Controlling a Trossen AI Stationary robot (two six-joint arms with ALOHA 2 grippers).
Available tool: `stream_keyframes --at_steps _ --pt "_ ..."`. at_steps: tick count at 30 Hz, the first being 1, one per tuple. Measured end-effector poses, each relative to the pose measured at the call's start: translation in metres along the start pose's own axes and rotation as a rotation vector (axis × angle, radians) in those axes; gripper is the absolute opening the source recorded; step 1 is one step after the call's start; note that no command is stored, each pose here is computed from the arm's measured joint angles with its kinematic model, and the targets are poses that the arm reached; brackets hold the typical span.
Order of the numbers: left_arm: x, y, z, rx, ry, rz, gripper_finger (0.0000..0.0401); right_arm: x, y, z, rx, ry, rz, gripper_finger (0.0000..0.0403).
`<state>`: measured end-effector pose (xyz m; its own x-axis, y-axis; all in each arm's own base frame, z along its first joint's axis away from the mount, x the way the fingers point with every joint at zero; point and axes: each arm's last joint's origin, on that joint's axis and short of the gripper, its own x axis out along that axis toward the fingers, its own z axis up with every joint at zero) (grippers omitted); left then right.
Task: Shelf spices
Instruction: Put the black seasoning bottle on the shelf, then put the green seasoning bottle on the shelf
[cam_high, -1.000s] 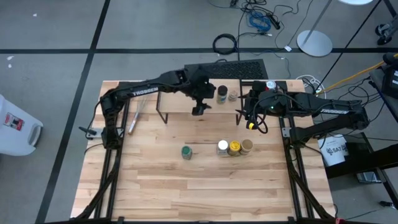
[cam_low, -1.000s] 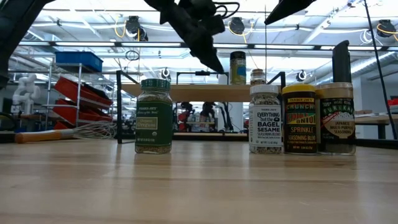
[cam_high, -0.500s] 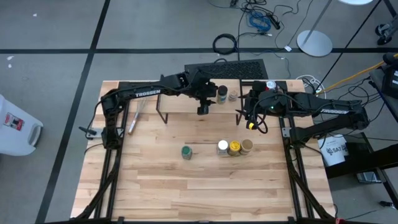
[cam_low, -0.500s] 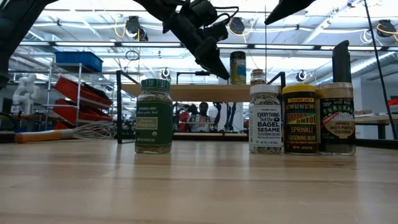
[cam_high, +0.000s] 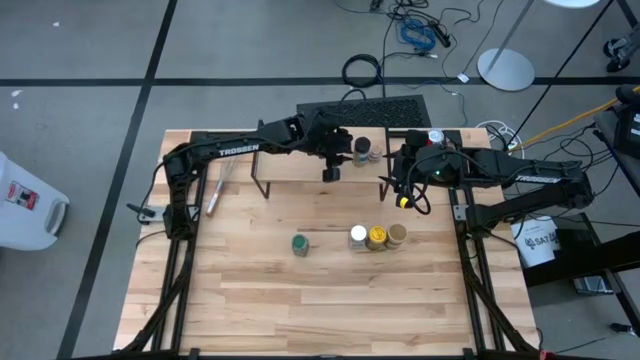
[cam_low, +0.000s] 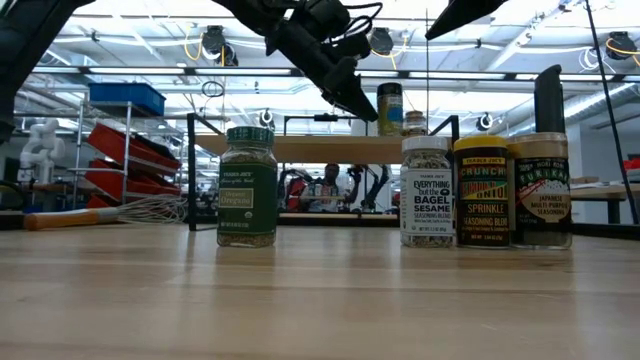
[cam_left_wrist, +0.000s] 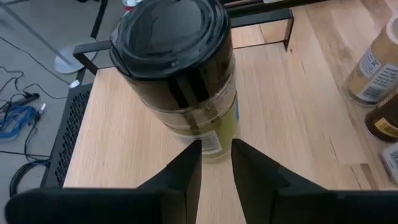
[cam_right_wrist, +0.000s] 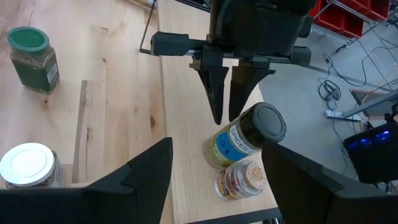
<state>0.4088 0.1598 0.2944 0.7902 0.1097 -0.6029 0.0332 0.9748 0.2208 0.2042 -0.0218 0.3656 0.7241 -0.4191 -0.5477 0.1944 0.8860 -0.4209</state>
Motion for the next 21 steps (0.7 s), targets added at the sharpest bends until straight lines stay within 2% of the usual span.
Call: stream_keyframes --at_steps 6,11,17,21 --pt "0.000 0.003 -0.002 0.007 0.033 0.069 0.0095 0.000 0.000 0.000 0.000 0.000 0.000 0.0235" --pt "-0.007 0.001 -0.005 -0.013 0.115 0.091 0.0095 0.000 0.000 -0.001 0.006 0.004 0.006 0.0235" --pt "-0.051 -0.024 0.002 -0.098 0.232 0.026 0.0095 0.000 0.004 0.003 0.040 -0.049 0.133 0.0235" --pt "-0.083 -0.050 0.009 -0.120 0.303 -0.021 0.0095 0.007 0.007 0.014 0.127 -0.135 0.232 0.0235"
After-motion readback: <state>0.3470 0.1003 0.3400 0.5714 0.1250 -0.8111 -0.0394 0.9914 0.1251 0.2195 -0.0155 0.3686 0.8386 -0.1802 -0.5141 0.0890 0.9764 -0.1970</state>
